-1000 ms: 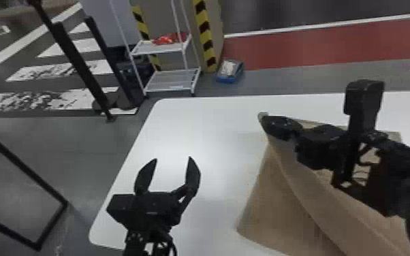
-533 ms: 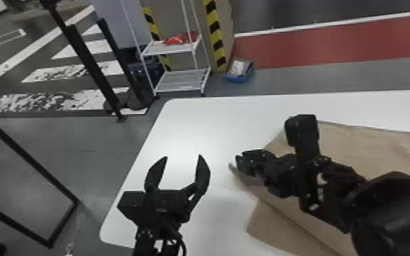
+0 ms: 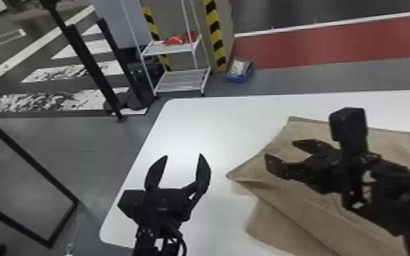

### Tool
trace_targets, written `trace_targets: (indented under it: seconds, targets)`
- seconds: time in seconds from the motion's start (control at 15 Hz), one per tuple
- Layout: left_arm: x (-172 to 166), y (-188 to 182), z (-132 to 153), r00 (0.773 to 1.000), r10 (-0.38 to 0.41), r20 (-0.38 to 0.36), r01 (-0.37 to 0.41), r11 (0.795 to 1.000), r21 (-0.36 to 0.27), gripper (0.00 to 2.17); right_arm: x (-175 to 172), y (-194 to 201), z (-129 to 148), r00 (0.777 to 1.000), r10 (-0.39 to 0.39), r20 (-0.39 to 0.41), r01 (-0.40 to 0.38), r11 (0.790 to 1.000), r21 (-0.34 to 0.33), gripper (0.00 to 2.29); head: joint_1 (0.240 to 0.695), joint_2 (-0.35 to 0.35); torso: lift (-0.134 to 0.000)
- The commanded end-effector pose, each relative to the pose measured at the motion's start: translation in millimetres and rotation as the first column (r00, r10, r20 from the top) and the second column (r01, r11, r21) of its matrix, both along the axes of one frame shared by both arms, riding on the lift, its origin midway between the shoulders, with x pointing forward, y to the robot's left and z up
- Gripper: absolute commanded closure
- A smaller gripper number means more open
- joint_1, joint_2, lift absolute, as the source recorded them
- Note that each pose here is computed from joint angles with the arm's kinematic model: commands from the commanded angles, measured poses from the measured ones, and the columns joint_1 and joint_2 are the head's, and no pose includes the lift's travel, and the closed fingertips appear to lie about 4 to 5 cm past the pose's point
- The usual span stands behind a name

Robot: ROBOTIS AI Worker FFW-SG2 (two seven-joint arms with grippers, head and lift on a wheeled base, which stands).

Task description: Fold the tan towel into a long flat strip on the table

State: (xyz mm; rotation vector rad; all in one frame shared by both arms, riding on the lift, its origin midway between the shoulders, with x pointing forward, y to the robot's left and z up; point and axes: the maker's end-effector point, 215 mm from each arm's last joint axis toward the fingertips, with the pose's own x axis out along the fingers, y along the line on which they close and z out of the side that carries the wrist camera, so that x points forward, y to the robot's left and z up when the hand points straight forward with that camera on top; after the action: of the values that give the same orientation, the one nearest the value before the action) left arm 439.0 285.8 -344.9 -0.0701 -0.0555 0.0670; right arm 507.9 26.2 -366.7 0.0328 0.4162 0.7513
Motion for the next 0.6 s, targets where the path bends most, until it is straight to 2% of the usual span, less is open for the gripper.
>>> trace_targets:
  seconds: [0.0,0.07,0.2,0.27,0.4,0.53]
  targets:
    - [1.8,0.9,3.6,1.000,-0.012,0.007,0.012,1.000,0.011,0.08,10.7,-84.7,5.0,0.995,-0.103,0.013,0.103,0.994,-0.024,0.06,0.695,0.350,-0.123]
    - [3.4,0.9,5.0,1.000,-0.015,0.010,0.015,1.000,0.014,0.08,15.6,-122.6,13.0,0.988,-0.150,0.028,0.151,0.988,-0.030,0.07,0.695,0.329,-0.123]
    - [6.3,0.5,5.2,1.000,-0.022,0.011,0.022,1.000,0.022,0.07,19.8,-192.9,10.7,0.974,-0.226,0.036,0.228,0.971,-0.077,0.08,0.695,0.270,-0.123]
    - [8.0,-3.5,5.9,0.999,-0.044,0.009,0.044,0.999,0.030,0.07,19.5,-224.6,14.5,0.967,-0.253,0.044,0.255,0.963,-0.086,0.09,0.695,0.202,-0.123]
    - [8.6,-16.7,4.5,0.991,-0.131,-0.016,0.132,0.988,0.074,0.08,12.0,-280.3,19.8,0.949,-0.313,0.043,0.315,0.946,-0.072,0.09,0.695,0.135,-0.123]
    - [7.5,-29.9,-17.6,0.965,-0.235,-0.115,0.249,0.961,0.123,0.09,-1.2,-327.8,25.8,0.928,-0.369,0.038,0.371,0.928,-0.039,0.09,0.695,0.066,-0.123]
